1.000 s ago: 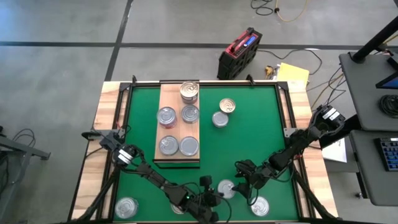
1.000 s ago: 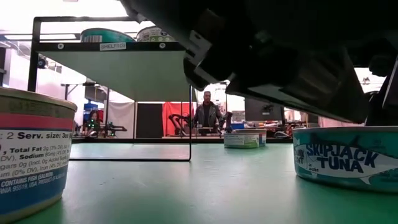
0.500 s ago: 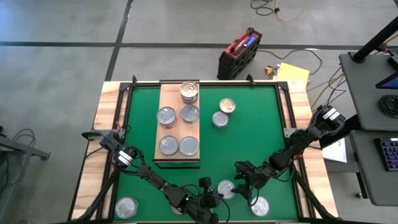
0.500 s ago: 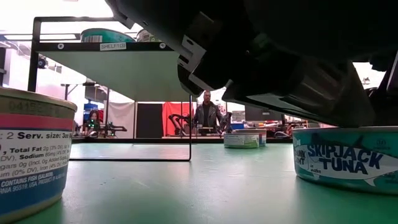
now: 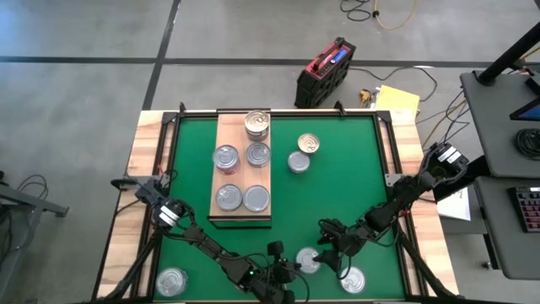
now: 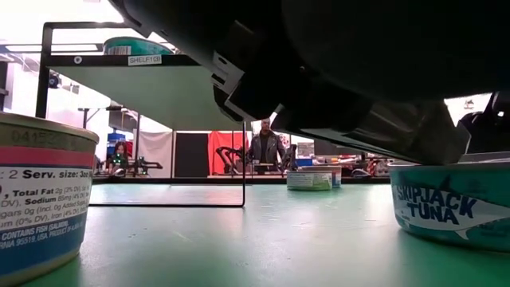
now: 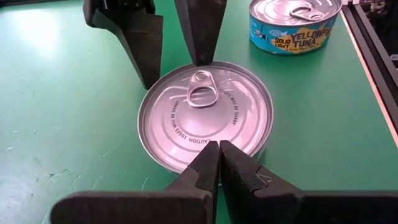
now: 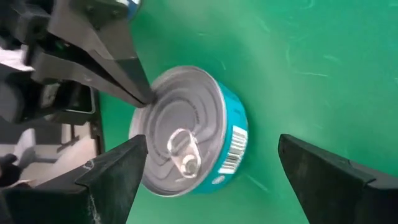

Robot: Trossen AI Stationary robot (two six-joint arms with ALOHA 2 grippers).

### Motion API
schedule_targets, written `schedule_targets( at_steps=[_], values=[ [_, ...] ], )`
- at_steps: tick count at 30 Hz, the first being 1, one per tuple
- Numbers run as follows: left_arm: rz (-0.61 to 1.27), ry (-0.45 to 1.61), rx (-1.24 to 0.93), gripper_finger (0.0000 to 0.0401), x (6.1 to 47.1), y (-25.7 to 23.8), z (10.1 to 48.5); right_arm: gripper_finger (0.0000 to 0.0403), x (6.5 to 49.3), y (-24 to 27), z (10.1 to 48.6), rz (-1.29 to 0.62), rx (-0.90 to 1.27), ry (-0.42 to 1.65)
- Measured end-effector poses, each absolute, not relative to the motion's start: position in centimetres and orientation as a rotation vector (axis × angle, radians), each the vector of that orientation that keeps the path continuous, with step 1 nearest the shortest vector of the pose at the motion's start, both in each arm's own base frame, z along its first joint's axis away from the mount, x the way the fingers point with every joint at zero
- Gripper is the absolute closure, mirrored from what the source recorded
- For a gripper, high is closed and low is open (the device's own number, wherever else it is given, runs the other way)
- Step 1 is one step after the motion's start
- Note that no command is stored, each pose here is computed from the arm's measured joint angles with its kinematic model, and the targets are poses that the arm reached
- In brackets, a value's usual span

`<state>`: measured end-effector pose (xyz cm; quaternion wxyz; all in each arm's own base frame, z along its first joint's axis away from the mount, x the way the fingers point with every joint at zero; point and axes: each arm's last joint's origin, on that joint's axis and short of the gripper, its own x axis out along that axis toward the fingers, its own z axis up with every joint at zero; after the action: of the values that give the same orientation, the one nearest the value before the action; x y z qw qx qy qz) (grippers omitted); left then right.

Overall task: Stack canned seafood by type on shelf
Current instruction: Stack the green and blue tuna can on top of the green and blue tuna can on the shelf

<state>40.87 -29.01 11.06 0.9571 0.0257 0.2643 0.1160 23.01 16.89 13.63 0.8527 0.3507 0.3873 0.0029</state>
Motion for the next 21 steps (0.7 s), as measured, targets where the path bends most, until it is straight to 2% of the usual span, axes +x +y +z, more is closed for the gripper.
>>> schedule_targets(
  at_steps=[21],
  values=[
    [0.249,0.535,0.016,0.0401,40.78,-28.98,10.89,0.0049,23.15,17.19,13.92,0.025,0.881,0.834]
  ],
)
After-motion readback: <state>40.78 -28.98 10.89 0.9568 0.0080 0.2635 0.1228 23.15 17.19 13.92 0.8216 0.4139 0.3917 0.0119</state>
